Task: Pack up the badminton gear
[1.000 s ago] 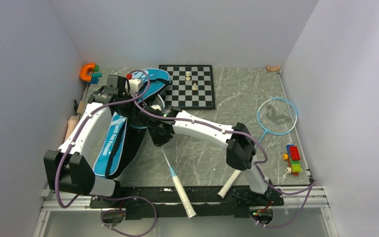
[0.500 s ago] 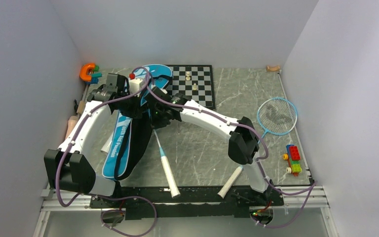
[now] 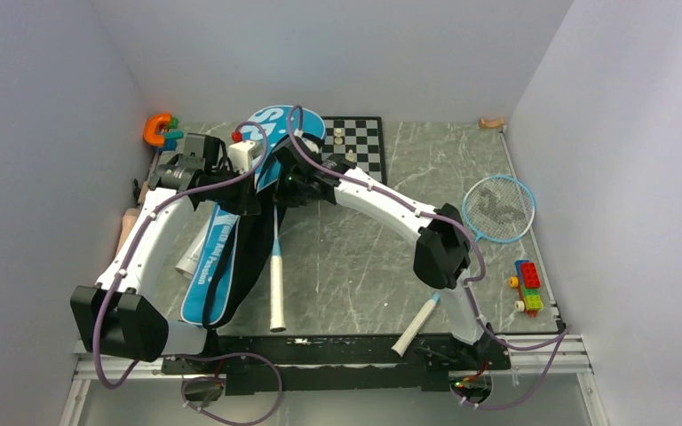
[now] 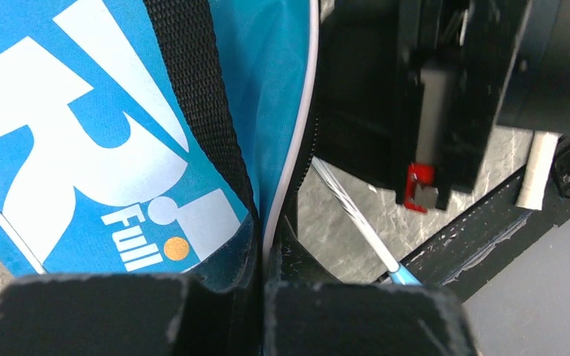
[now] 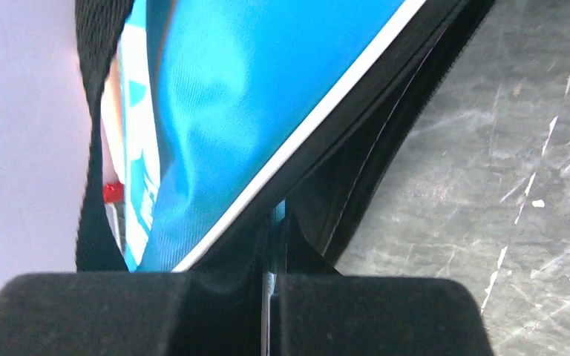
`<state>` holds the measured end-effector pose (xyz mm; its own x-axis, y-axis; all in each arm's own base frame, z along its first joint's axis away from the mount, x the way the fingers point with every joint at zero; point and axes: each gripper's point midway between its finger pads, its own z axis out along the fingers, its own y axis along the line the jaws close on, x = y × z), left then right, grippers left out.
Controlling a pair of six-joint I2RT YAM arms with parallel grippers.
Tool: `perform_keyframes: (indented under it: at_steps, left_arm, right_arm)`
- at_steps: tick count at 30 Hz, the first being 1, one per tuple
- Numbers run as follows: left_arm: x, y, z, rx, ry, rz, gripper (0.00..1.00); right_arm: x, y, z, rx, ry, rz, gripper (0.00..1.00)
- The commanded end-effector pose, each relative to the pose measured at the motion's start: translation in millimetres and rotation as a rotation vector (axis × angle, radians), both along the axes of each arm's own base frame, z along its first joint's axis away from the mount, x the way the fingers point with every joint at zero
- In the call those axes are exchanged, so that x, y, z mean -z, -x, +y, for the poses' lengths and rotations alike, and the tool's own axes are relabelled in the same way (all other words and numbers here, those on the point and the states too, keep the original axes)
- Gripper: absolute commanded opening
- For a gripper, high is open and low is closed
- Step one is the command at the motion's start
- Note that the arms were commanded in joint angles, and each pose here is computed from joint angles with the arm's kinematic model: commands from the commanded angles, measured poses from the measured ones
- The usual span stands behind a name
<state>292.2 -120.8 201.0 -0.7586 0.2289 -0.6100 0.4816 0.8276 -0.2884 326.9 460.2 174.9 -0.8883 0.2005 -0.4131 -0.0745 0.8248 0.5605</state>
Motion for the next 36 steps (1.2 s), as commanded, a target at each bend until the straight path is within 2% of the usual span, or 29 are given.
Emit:
perform_keyframes:
  at_steps: [1,5,9,17,22,25,35,36]
  left_arm:
    - [-20.9,32.9,-13.3,0.065,0.089,0.051,0.0]
    - [-27.2,38.4,-19.7,0.102,0.125,0.066,0.0]
    - [-35.9,39.2,-26.1,0.134,0.16,0.061,0.0]
    - [-36.6,35.5,-27.8,0.127,0.172,0.062,0.0]
    - [-30.4,29.9,-23.8,0.11,0.145,0.051,0.0]
    - [-31.2,26.0,-22.8,0.1,0.141,0.05,0.0]
    - [-40.2,17.0,-13.6,0.051,0.135,0.022,0.0]
    - [-44.3,15.7,-12.0,0.044,0.135,0.008,0.0]
  right_arm:
    - [-57.7,-36.5,7.9,0.157,-0.16,-0.097,0.0]
    - [-62.2,-36.6,-1.1,0.215,-0.148,-0.098,0.0]
    - [-69.2,-27.4,1.8,0.179,-0.152,-0.118,0.02]
    - [-65.9,-4.8,13.1,0.056,-0.183,-0.101,0.31]
    - [-84.7,12.7,15.0,-0.035,-0.241,-0.108,0.47]
    - [-102.6,24.3,9.2,-0.08,-0.272,-0.128,0.51]
    - [-160.9,62.3,-19.6,-0.226,-0.317,-0.221,0.54]
    - [-161.4,65.5,-29.3,-0.216,-0.29,-0.227,0.6]
